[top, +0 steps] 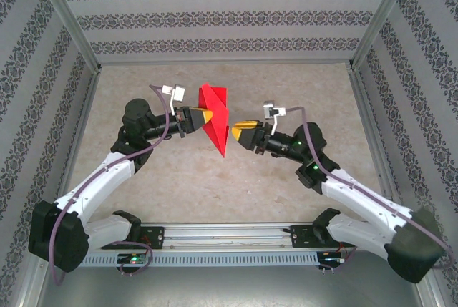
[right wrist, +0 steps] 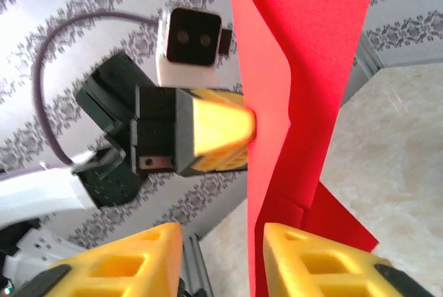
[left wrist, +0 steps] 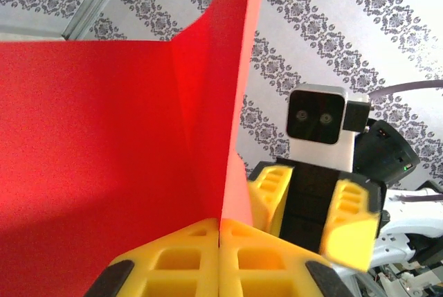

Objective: Fold a paper plane with a square sheet of paper (fold left side to right side)
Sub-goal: Turn over the paper at the center of the table.

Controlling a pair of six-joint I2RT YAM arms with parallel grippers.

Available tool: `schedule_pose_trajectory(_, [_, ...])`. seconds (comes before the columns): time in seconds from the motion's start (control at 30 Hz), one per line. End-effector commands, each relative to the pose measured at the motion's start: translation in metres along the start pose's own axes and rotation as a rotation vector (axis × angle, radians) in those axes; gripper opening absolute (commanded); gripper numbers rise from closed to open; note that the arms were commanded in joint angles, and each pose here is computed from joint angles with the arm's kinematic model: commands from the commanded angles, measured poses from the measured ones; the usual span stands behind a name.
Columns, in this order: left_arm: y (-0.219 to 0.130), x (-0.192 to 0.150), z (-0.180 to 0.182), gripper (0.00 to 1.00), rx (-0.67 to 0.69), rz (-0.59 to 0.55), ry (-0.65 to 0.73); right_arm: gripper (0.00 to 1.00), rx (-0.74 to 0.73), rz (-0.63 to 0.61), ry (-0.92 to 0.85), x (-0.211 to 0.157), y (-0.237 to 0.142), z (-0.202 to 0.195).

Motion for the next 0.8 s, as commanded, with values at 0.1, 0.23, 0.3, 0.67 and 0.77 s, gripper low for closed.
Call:
schedule_pose_trajectory(0.1, [0.000,0.010,-0.015,0.03,-0.046,-0.063,0.055,0.60,-0.118,-0.055,0.066,-0.008,-0.021,-0.025])
schedule_pose_trajectory(0.23, [0.003,0.009,-0.017,0.03,-0.055,-0.062,0.052,0.77,-0.095,-0.010,0.099,-0.017,-0.015,-0.027])
schedule_pose_trajectory(0.3, [0.004,0.008,-0.018,0.03,-0.062,-0.060,0.051,0.83,-0.076,0.015,0.094,-0.020,-0.009,-0.023])
schedule_pose_trajectory(0.67, [0.013,0.004,-0.022,0.02,-0.087,-0.048,0.031,0.71,0.011,0.078,0.063,-0.020,0.025,-0.008])
schedule_pose_trajectory(0.77, [0.015,0.001,-0.020,0.02,-0.087,-0.045,0.018,0.63,0.021,0.069,0.048,-0.016,0.026,-0.004])
Point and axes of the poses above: each hand's point on the last joint's axis, 136 mm out from that joint toward the fingers, its own y axis out along the fingers, its own z axis along the line the jaws close on, x = y × z, the point moved 3 cm from there along -y, back along the fingers, and after that the axes turned 10 degrees about y, right-handed, at the moved point
